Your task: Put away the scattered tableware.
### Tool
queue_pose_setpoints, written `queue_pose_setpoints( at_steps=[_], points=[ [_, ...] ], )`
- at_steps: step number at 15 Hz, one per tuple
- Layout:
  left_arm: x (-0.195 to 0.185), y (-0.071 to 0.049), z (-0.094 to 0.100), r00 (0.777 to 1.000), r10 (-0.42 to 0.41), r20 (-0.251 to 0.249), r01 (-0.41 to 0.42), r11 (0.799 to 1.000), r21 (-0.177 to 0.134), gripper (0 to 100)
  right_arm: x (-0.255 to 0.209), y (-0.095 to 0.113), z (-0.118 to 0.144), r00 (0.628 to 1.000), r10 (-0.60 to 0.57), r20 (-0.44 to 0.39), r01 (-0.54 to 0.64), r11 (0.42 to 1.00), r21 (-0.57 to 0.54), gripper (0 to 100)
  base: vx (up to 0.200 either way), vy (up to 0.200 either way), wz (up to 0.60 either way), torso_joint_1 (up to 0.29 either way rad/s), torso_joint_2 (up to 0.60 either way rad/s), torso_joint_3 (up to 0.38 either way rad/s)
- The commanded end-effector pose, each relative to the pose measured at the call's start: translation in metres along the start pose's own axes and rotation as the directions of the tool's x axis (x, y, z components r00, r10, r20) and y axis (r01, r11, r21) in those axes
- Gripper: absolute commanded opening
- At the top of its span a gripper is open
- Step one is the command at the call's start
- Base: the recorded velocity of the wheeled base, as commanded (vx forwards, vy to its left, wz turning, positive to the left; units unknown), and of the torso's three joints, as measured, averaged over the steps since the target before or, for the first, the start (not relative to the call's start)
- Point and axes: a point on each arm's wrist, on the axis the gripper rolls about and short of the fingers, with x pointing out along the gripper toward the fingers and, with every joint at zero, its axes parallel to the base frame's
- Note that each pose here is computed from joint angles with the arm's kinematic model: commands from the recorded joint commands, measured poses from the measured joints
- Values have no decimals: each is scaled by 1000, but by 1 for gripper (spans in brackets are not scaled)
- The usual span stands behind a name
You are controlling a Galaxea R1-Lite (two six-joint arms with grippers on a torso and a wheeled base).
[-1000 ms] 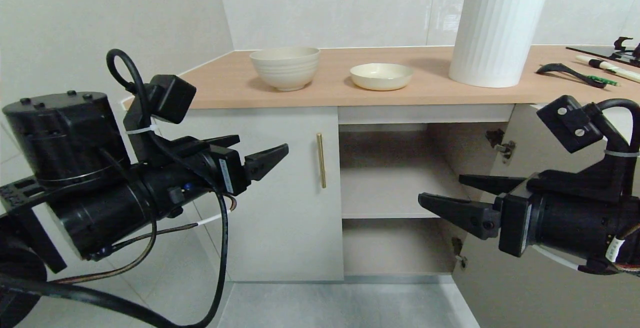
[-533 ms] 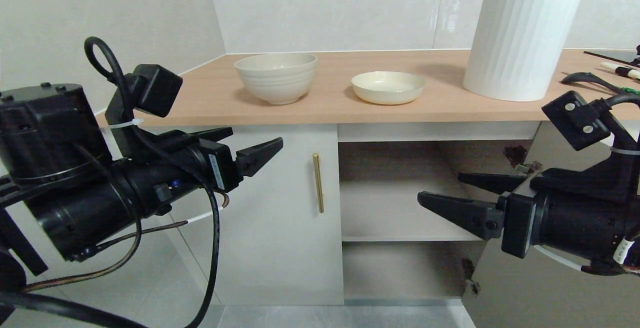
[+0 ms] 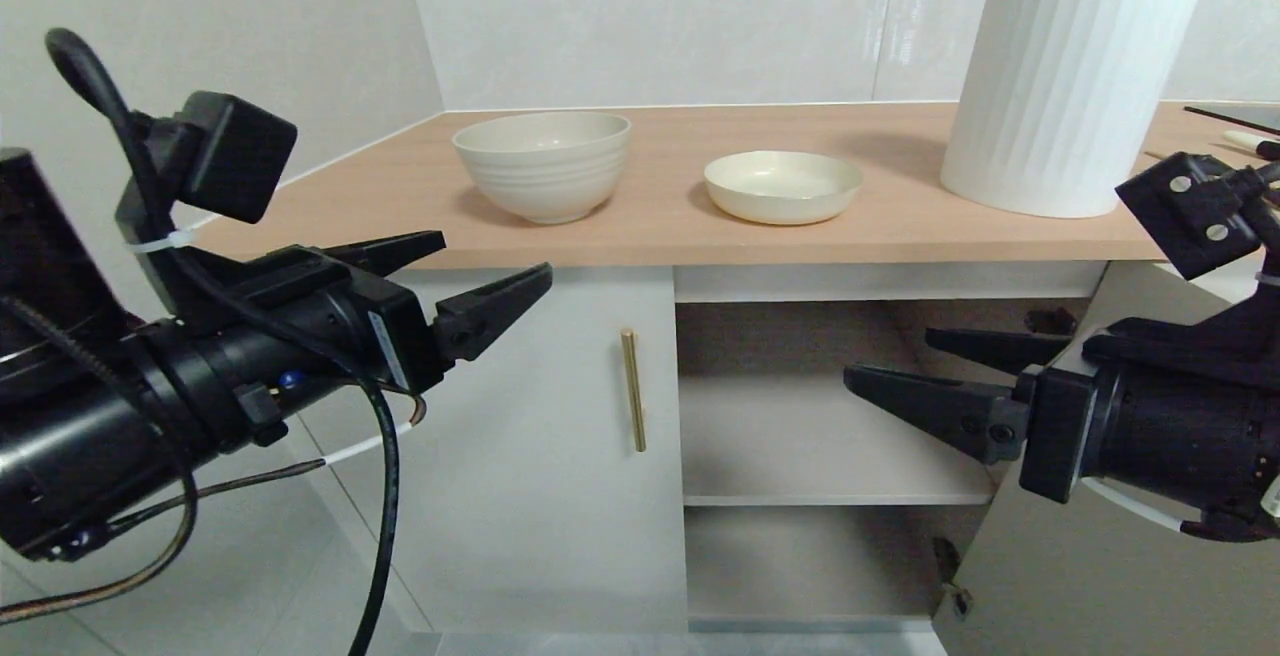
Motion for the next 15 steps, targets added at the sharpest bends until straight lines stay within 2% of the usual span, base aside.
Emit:
queue_pose_setpoints(
  at_steps=[1, 3, 6, 12, 15],
  points=[
    [-11, -5, 9, 999, -19, 32, 19, 1000, 1, 100, -2, 1, 1, 1000, 5, 7, -5, 1000, -1, 100, 0, 0, 0, 0, 0, 0],
    [-12, -5, 10, 1000, -19, 22, 19, 1000, 1, 100, -3, 1, 0, 1000, 11, 4, -11, 1000, -1, 100, 0, 0, 0, 4, -79, -79],
    [-10, -5, 9, 1000, -19, 18, 19, 1000, 0, 100, -2, 3, -1, 1000, 20, -3, -20, 1000, -4, 100, 0, 0, 0, 23, -219, -305],
    [-10, -5, 9, 1000, -19, 15, 19, 1000, 0, 100, -2, 2, -1, 1000, 20, -4, -20, 1000, -4, 100, 0, 0, 0, 100, -492, -348],
    [-7, -5, 5, 1000, -17, -2, 17, 1000, -1, 100, -2, 3, -2, 1000, 21, -6, -21, 1000, -4, 100, 0, 0, 0, 144, -466, -321]
  ],
)
